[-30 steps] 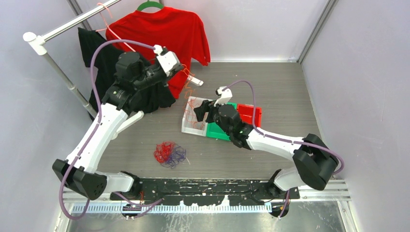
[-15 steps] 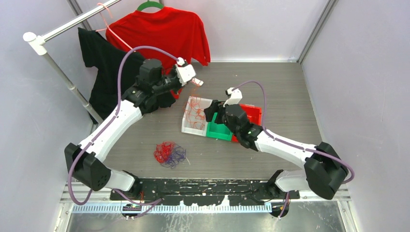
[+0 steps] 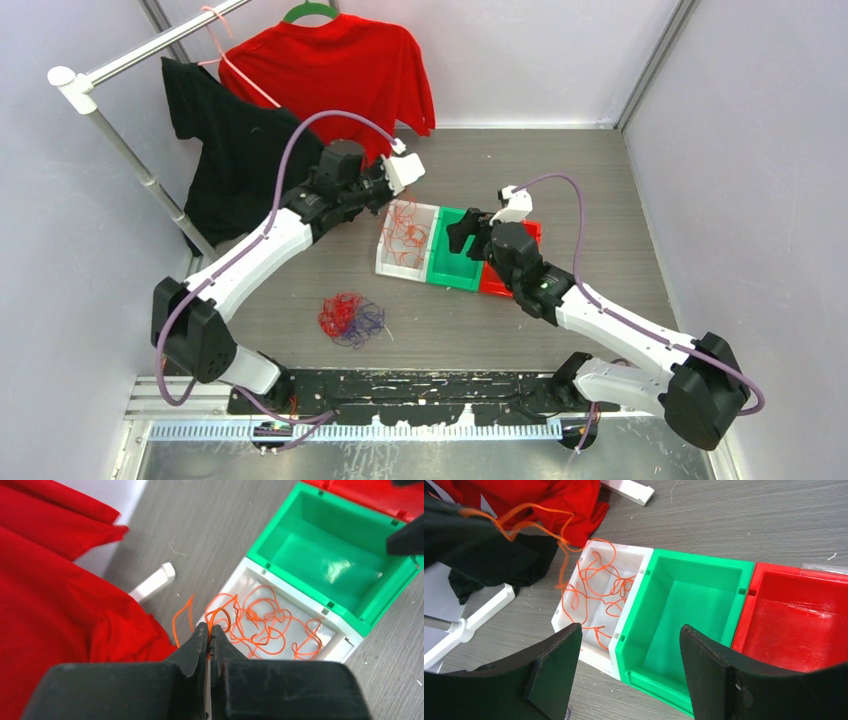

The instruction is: Untangle the cables

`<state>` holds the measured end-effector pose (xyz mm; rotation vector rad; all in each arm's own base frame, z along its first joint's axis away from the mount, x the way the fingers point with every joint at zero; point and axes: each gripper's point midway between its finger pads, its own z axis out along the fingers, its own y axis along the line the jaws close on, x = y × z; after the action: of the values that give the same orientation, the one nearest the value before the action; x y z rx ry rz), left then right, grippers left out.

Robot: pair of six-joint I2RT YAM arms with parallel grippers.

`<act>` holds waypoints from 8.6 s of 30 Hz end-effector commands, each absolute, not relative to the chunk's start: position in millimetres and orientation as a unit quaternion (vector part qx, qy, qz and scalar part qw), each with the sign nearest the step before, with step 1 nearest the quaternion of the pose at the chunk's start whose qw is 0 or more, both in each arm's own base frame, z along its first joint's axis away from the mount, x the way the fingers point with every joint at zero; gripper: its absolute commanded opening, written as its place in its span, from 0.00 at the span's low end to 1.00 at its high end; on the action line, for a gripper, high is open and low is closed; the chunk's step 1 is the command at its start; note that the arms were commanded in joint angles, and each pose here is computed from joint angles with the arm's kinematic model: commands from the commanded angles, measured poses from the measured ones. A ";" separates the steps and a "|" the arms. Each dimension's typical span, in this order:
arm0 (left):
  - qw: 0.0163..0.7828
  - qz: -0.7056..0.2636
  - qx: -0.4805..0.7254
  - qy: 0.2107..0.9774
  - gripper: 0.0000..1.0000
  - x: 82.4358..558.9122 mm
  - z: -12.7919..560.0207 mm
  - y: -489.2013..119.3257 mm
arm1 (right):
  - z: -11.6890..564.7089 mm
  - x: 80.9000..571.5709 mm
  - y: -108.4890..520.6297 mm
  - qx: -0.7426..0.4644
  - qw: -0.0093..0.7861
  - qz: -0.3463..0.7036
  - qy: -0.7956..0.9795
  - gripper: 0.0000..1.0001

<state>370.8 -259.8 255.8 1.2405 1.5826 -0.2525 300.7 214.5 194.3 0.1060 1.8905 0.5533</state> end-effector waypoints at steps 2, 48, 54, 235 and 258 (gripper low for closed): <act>0.496 -0.084 0.534 0.679 0.00 371.8 222.7 -265.6 | 208.7 302.0 203.4 0.076 0.570 0.236 0.783 0.76; 0.277 -0.128 0.542 0.783 0.28 359.8 112.9 -295.2 | 228.4 308.2 184.8 0.096 0.585 0.236 0.770 0.75; 0.280 -0.143 0.532 0.786 0.73 338.4 155.3 -282.8 | 238.5 309.4 187.5 0.090 0.588 0.239 0.768 0.75; 0.255 -0.413 0.258 0.836 0.00 372.1 130.8 -311.0 | 188.2 306.4 233.7 0.046 0.514 0.301 0.802 0.47; 0.317 -0.140 0.415 0.841 0.00 383.3 67.0 -279.9 | 194.3 307.2 233.6 0.048 0.518 0.304 0.798 0.46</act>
<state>381.4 -271.0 61.8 0.9931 2.2939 -0.4603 302.0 233.3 165.4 0.0891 2.0010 0.6905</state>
